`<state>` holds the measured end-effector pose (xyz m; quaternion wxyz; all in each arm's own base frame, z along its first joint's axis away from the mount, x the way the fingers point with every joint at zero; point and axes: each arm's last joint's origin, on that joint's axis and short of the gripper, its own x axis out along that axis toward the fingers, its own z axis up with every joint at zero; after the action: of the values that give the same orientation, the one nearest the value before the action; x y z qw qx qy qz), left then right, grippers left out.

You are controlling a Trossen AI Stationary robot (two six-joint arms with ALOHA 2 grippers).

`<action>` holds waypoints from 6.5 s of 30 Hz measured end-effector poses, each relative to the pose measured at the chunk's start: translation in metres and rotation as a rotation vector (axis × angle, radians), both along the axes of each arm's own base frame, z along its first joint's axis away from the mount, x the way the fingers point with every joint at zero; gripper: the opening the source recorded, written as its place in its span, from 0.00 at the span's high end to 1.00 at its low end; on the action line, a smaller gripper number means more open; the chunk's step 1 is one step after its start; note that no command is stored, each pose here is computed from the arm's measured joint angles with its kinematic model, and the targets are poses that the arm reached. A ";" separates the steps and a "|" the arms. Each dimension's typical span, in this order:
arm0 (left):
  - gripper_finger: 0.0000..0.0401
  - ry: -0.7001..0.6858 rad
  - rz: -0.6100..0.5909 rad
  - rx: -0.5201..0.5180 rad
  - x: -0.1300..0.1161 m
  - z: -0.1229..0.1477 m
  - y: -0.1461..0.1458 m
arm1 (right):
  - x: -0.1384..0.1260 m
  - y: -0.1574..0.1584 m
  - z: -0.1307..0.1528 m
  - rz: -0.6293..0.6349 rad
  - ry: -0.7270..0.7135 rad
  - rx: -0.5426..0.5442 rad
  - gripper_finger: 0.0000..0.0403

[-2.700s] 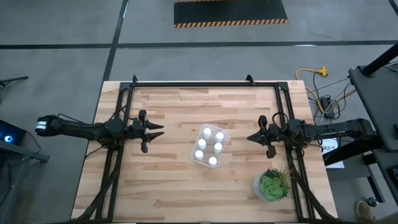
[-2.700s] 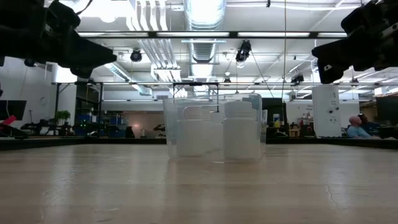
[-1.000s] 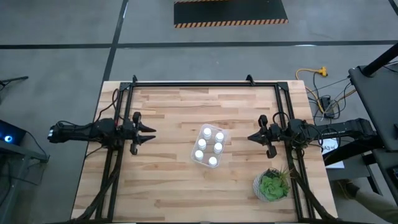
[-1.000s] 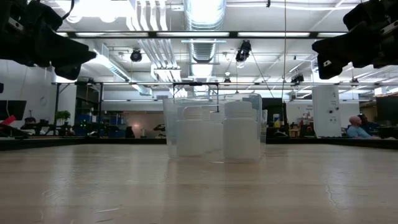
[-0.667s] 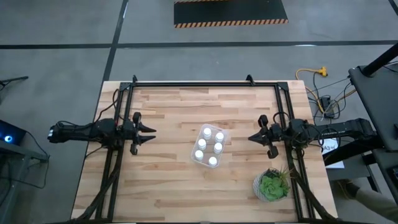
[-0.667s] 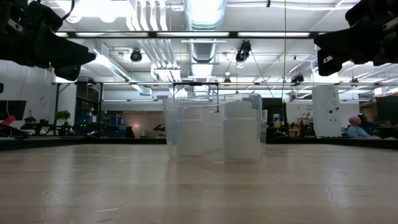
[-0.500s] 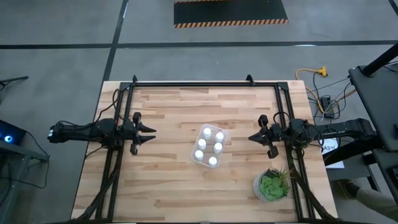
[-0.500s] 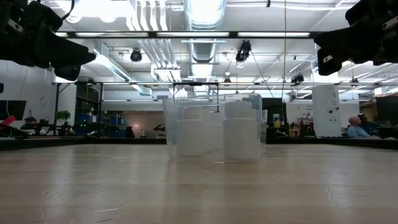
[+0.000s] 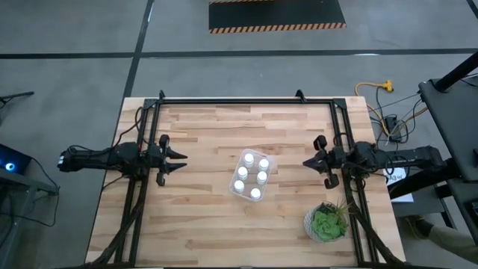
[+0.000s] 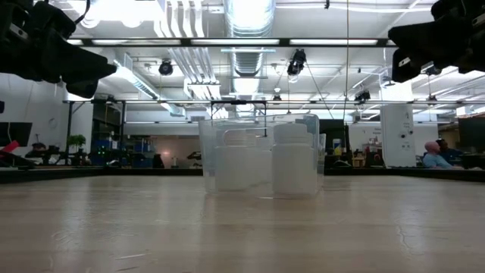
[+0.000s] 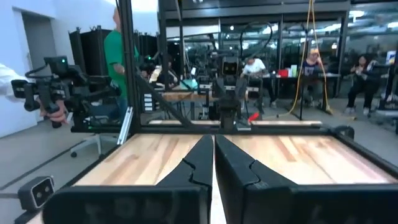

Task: Pick and place pill bottles into a basket
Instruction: Return to Home Position

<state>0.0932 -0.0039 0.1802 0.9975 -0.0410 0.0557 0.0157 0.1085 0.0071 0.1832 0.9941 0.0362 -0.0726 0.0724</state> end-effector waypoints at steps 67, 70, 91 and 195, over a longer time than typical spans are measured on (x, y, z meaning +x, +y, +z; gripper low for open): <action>0.73 0.003 0.004 -0.002 0.000 0.000 0.000 | -0.012 0.000 -0.007 0.002 0.043 -0.008 0.98; 0.73 0.003 0.004 -0.002 0.000 0.000 0.000 | -0.012 0.000 -0.007 0.002 0.043 -0.008 0.98; 0.73 0.007 0.004 -0.001 0.000 -0.001 0.000 | -0.012 0.000 -0.007 0.002 0.042 -0.008 0.98; 0.73 0.009 0.004 -0.001 0.001 -0.001 0.000 | -0.012 0.000 -0.007 0.002 0.043 -0.006 0.98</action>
<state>0.0938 -0.0038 0.1793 0.9972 -0.0415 0.0600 0.0177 0.0968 0.0067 0.1764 0.9954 0.0350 -0.0512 0.0729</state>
